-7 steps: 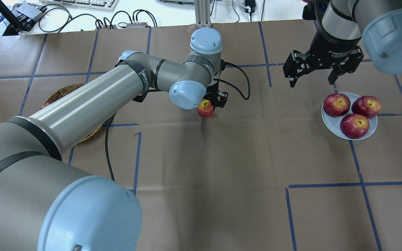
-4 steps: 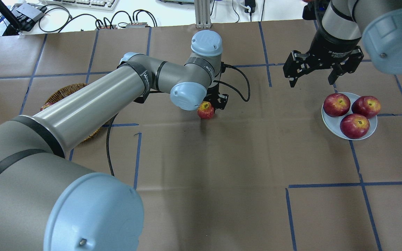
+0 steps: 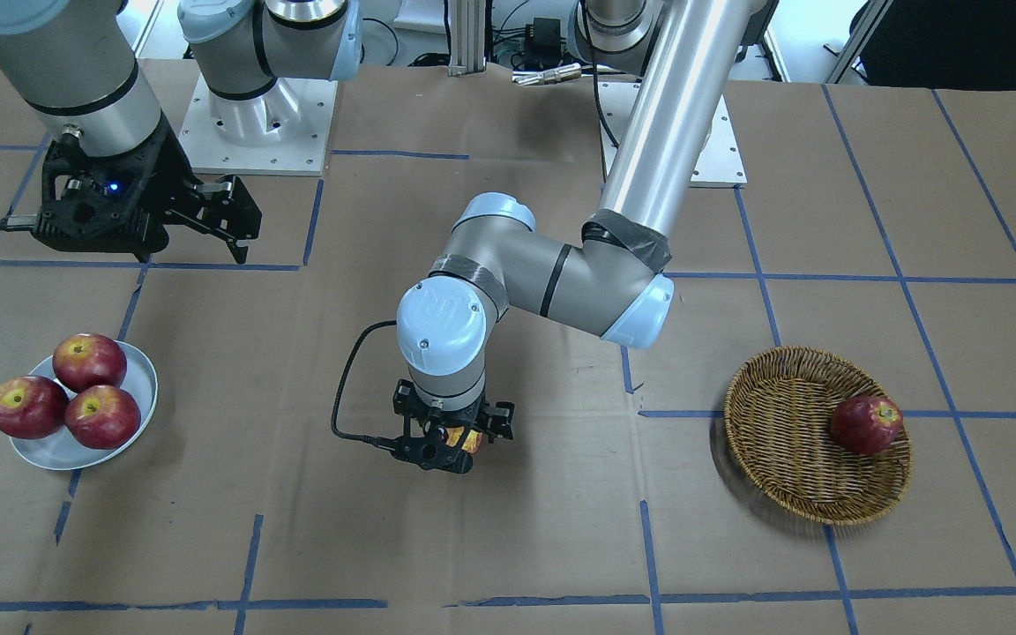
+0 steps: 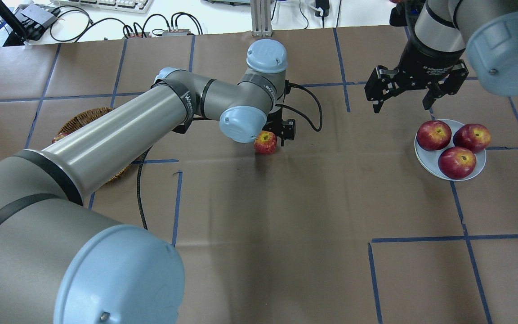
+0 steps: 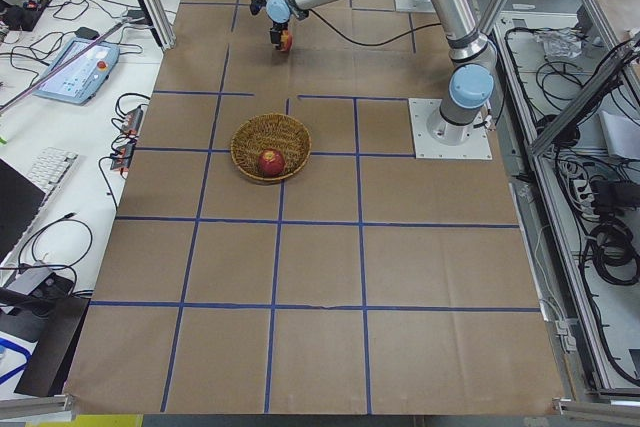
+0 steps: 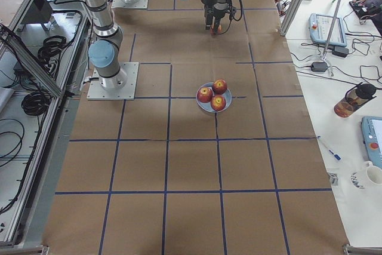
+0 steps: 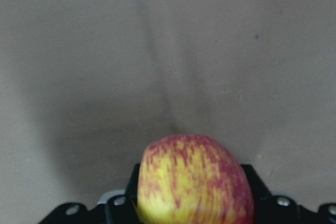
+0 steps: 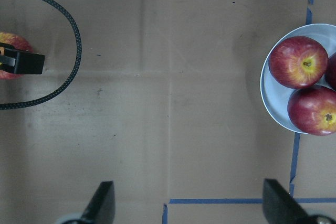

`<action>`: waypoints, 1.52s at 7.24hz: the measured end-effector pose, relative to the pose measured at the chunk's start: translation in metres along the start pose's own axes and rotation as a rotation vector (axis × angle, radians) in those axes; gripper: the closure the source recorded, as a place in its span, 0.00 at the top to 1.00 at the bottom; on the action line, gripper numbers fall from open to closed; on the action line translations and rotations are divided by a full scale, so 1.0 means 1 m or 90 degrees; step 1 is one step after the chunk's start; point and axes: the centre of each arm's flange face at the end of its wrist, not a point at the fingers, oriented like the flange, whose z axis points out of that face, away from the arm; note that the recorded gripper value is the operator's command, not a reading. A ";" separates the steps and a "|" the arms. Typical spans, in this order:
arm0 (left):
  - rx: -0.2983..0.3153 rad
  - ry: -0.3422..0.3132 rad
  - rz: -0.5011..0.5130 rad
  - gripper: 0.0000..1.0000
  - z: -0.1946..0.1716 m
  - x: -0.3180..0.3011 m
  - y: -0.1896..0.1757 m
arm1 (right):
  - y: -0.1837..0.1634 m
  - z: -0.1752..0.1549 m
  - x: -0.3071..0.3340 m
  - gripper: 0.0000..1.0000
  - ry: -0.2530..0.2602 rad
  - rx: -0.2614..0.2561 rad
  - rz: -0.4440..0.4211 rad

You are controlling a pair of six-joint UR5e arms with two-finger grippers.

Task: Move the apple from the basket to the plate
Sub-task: 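Set the apple on the table, open the left gripper and withdraw it, then reach the right gripper to the apple on the table and grasp it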

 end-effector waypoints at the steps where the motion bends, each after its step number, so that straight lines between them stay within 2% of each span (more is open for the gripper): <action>1: 0.000 0.001 0.000 0.99 -0.029 -0.005 0.005 | 0.000 0.000 0.000 1.00 0.000 0.000 0.000; 4: -0.007 0.004 0.022 0.99 -0.163 -0.079 0.053 | 0.000 0.000 -0.002 1.00 0.001 0.000 -0.002; 6: -0.001 0.010 0.035 0.99 -0.251 -0.155 0.107 | 0.001 -0.001 -0.006 1.00 0.001 0.003 0.001; 7: -0.007 0.012 0.025 0.99 -0.282 -0.182 0.138 | -0.003 -0.002 -0.012 1.00 0.001 0.014 0.015; 9: -0.007 0.014 -0.001 0.99 -0.310 -0.204 0.168 | -0.016 0.016 -0.063 1.00 -0.001 0.043 0.026; 11: -0.002 0.015 -0.012 0.99 -0.314 -0.208 0.172 | -0.032 0.060 -0.137 1.00 -0.011 0.067 0.044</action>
